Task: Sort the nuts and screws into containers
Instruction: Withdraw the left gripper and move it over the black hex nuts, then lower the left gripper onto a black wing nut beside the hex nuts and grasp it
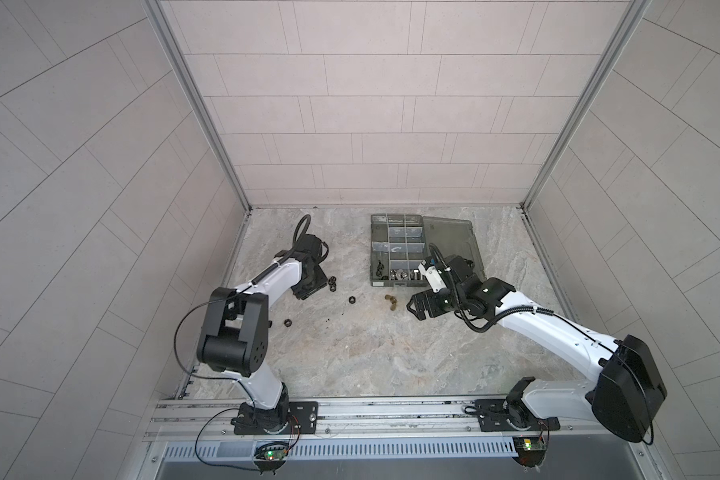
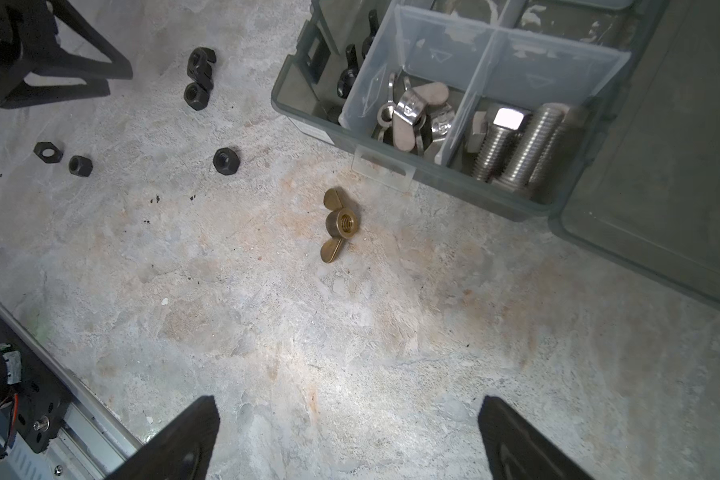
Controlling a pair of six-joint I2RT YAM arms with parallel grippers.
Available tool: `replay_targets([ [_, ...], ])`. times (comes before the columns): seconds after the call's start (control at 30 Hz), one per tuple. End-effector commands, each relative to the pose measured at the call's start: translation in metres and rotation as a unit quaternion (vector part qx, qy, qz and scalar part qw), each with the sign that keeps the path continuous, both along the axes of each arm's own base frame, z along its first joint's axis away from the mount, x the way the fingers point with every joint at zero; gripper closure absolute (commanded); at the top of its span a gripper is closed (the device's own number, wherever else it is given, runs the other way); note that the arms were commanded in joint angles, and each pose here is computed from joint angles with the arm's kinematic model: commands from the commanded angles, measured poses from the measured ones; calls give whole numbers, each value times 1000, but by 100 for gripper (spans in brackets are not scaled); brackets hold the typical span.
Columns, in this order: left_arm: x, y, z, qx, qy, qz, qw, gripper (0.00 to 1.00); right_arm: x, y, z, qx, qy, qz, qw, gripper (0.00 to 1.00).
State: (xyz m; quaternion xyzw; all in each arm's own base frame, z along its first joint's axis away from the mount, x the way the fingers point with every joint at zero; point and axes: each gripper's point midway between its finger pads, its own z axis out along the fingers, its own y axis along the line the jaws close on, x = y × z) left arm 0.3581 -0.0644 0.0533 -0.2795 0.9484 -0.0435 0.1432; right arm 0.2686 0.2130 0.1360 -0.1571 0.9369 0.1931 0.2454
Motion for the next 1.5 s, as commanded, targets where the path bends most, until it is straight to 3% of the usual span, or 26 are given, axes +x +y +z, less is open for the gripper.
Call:
replay_targets([
  [0.0, 13, -14, -3, 8, 4, -10, 1000, 57, 4, 0, 6, -1, -7, 2, 1000, 1],
  [0.43, 48, -48, -22, 18, 10, -44, 999, 63, 11, -11, 3, -5, -1, -10, 1000, 1],
  [0.6, 50, -51, -26, 16, 14, -47, 999, 70, 12, -12, 1, -5, 3, -12, 1000, 1],
  [1.47, 43, -80, -37, 20, 28, -85, 996, 71, 7, -17, 1, -8, 4, -15, 1000, 1],
])
